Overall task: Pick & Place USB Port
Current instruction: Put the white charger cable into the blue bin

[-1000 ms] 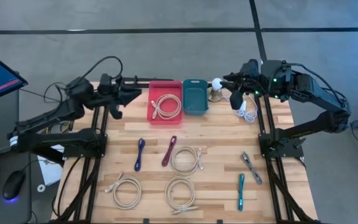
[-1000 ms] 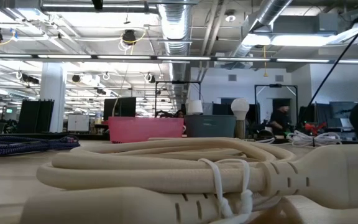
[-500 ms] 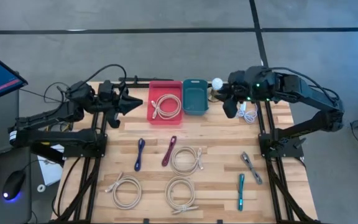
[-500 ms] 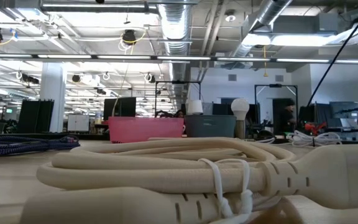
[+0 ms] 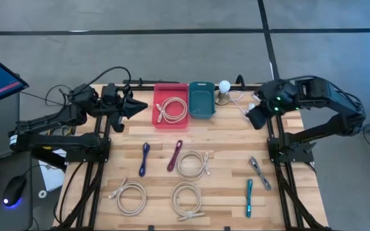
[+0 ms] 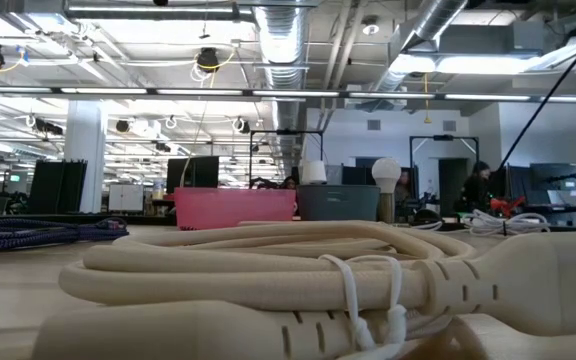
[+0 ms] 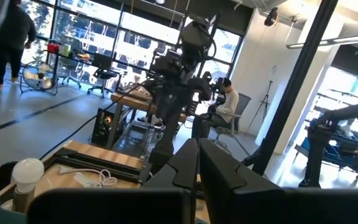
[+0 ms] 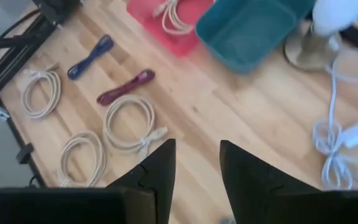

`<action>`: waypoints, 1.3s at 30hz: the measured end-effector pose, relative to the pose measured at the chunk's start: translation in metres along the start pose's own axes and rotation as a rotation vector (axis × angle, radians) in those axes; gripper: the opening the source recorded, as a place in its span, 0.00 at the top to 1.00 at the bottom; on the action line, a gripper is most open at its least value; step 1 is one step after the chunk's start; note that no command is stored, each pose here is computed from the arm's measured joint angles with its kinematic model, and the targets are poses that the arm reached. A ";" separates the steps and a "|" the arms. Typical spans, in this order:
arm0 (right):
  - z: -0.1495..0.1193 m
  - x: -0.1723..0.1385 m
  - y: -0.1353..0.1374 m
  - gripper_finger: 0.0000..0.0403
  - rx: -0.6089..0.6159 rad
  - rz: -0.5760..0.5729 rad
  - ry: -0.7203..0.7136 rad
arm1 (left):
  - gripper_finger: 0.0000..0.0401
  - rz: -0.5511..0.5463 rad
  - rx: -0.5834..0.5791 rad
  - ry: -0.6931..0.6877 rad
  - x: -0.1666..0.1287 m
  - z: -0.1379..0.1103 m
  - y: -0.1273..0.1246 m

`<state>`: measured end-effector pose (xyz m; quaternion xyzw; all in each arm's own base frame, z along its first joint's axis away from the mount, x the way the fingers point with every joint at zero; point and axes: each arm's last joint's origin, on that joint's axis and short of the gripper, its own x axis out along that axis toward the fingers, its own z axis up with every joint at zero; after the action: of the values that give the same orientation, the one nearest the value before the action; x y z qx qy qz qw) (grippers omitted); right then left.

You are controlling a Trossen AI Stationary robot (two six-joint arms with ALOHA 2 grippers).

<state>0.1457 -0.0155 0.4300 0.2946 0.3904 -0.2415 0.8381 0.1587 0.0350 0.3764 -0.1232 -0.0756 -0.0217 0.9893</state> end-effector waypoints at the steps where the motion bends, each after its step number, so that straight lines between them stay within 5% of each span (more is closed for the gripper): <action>1: -0.003 -0.002 0.000 0.71 0.013 0.001 0.011 | 0.96 0.000 0.000 0.000 0.000 0.000 0.000; 22: -0.041 0.011 0.036 0.71 0.120 0.013 0.363 | 0.96 0.000 0.000 0.000 0.000 0.000 0.000; 39: -0.071 0.052 0.088 0.71 0.004 -0.095 0.539 | 0.96 0.000 0.000 0.000 0.000 0.000 0.000</action>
<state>0.1960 0.0863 0.3787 0.3312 0.6121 -0.1941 0.6914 0.1587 0.0350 0.3763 -0.1230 -0.0754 -0.0217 0.9893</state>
